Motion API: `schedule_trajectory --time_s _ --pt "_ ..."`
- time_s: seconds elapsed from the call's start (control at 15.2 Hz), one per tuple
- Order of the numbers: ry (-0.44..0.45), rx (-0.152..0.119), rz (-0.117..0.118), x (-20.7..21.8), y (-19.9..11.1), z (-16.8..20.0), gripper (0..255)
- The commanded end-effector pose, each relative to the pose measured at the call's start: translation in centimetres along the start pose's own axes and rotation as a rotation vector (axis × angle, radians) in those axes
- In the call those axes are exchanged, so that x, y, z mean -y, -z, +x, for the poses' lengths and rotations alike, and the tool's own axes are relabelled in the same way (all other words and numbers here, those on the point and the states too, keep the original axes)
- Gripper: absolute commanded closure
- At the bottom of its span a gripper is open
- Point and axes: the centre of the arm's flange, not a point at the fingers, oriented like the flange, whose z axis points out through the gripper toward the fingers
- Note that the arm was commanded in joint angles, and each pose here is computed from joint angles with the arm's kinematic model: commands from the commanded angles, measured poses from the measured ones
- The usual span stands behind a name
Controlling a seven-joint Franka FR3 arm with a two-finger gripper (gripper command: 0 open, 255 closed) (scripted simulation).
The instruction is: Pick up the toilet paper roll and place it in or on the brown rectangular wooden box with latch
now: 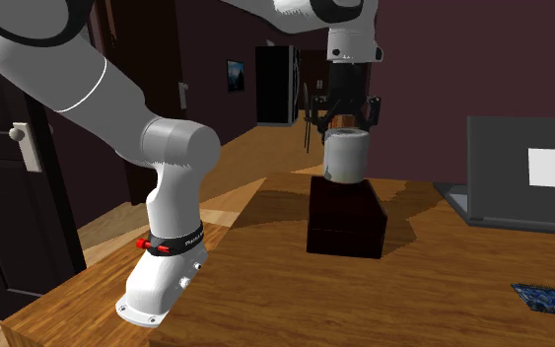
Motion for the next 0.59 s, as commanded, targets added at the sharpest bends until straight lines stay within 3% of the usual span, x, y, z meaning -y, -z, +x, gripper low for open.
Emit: schedule_trajectory --time_s 0.0,0.53 --pt "0.000 0.000 -0.001 0.0 -1.0 0.0 255" --pt "0.000 0.000 -0.001 0.0 -4.2 0.0 255"
